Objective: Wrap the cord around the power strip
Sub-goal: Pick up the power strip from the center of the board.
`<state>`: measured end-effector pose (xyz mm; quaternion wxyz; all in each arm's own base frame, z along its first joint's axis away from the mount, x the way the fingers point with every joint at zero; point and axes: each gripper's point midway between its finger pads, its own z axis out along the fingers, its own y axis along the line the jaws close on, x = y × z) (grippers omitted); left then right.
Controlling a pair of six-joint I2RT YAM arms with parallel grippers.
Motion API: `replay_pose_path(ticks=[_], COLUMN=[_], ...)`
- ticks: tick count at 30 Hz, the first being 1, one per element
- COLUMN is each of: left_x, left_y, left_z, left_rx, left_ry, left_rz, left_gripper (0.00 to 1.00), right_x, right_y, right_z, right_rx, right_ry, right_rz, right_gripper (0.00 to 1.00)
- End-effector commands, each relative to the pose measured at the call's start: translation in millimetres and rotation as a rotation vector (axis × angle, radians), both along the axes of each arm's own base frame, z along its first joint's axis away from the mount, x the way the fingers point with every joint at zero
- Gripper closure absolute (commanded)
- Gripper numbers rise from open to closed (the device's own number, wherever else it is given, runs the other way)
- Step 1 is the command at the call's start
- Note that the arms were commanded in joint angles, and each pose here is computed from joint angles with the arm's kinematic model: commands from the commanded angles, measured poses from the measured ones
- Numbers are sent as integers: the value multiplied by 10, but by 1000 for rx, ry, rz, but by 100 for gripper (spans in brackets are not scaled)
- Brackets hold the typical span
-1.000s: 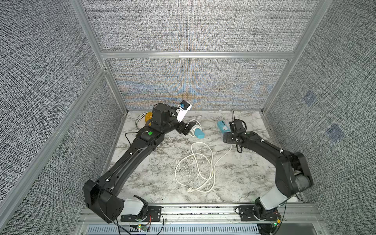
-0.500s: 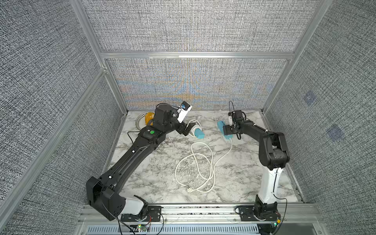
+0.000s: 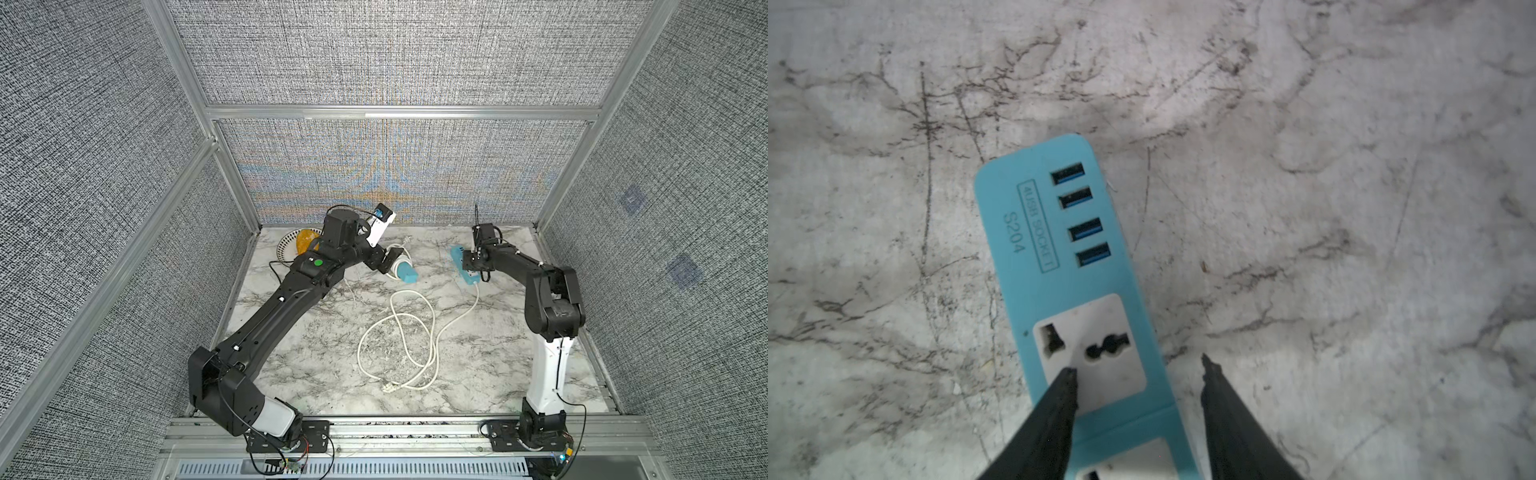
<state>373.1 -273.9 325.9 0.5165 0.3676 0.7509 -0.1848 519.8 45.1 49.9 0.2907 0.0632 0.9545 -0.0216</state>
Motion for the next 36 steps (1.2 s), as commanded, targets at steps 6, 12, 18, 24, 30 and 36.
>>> replay_pose_path(ticks=[6, 12, 18, 24, 30, 36], left_x=[-70, -128, -187, -219, -178, -138], left_y=[23, 77, 146, 211, 177, 110], left_z=[52, 29, 37, 35, 15, 10], left_rx=[-55, -61, -45, -16, -10, -13], left_ry=[7, 9, -7, -17, -8, 5], left_rz=[11, 22, 31, 44, 39, 19], left_gripper=[1, 1, 1, 0, 0, 0], right_x=[-761, -429, -274, -365, -103, -89], right_y=[262, 366, 818, 910, 755, 831], right_z=[121, 767, 433, 208, 135, -38], right_rx=[183, 65, -76, -170, -155, -104], right_ry=[-8, -161, 33, 83, 72, 104], right_rz=[-270, -64, 494, 738, 640, 641], right_gripper=[14, 2, 2, 2, 2, 9])
